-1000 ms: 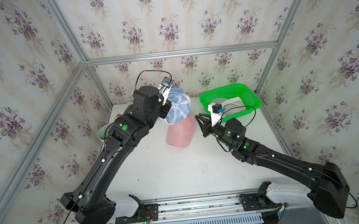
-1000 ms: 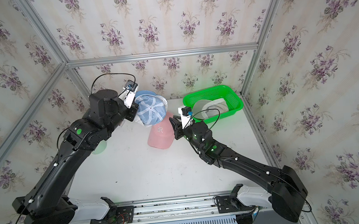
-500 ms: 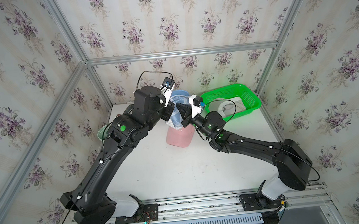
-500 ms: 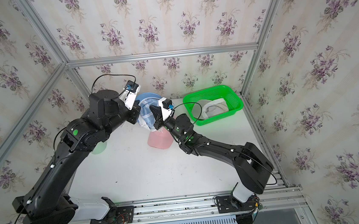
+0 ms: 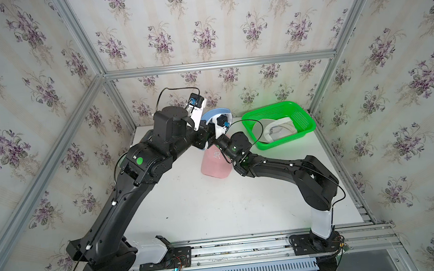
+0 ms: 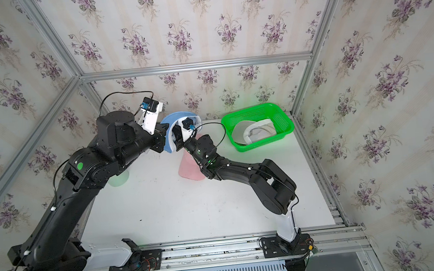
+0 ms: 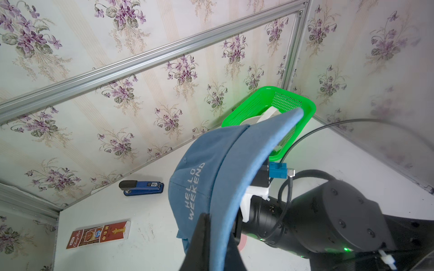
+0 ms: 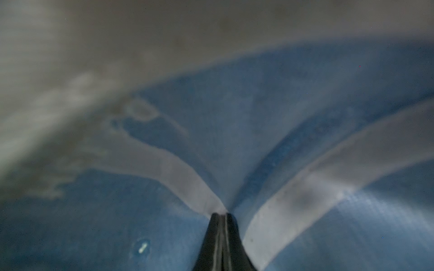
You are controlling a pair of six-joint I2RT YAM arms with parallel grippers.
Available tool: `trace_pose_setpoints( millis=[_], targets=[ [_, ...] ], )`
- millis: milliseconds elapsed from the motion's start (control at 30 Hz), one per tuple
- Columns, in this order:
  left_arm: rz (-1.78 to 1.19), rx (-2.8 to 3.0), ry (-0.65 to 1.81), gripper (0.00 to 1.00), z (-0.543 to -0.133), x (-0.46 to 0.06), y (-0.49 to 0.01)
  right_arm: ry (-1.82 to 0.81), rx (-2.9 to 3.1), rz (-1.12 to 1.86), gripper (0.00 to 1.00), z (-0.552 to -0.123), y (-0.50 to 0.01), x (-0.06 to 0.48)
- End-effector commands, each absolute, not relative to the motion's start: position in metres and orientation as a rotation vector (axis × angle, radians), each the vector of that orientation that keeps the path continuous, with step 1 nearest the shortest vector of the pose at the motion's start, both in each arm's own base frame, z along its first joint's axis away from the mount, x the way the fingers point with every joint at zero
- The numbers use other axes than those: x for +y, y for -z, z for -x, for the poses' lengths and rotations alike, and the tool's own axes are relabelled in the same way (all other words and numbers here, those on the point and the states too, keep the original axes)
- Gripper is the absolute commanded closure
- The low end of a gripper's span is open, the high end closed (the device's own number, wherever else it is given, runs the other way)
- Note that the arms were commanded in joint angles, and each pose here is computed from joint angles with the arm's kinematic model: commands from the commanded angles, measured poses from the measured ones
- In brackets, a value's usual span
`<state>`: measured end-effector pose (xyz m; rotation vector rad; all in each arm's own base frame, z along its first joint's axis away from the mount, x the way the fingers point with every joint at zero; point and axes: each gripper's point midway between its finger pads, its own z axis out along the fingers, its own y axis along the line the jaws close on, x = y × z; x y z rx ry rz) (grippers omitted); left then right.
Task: Turn the baseball cap inside out
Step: Turn over the baseball cap.
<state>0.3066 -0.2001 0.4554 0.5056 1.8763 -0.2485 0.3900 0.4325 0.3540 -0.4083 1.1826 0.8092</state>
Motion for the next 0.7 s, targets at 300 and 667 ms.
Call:
trace_pose_setpoints(
  millis=[300, 667],
  targets=[
    [-0.243, 1.834, 0.121, 1.0, -0.321, -0.149, -0.472, -0.809, 1.155, 0.406, 0.62, -0.343, -0.359, 0.38],
    [-0.193, 1.82, 0.211, 1.0, -0.326, -0.148, -0.482, -0.797, 1.274, 0.505, 0.86, -0.293, -0.304, 0.335]
  ],
)
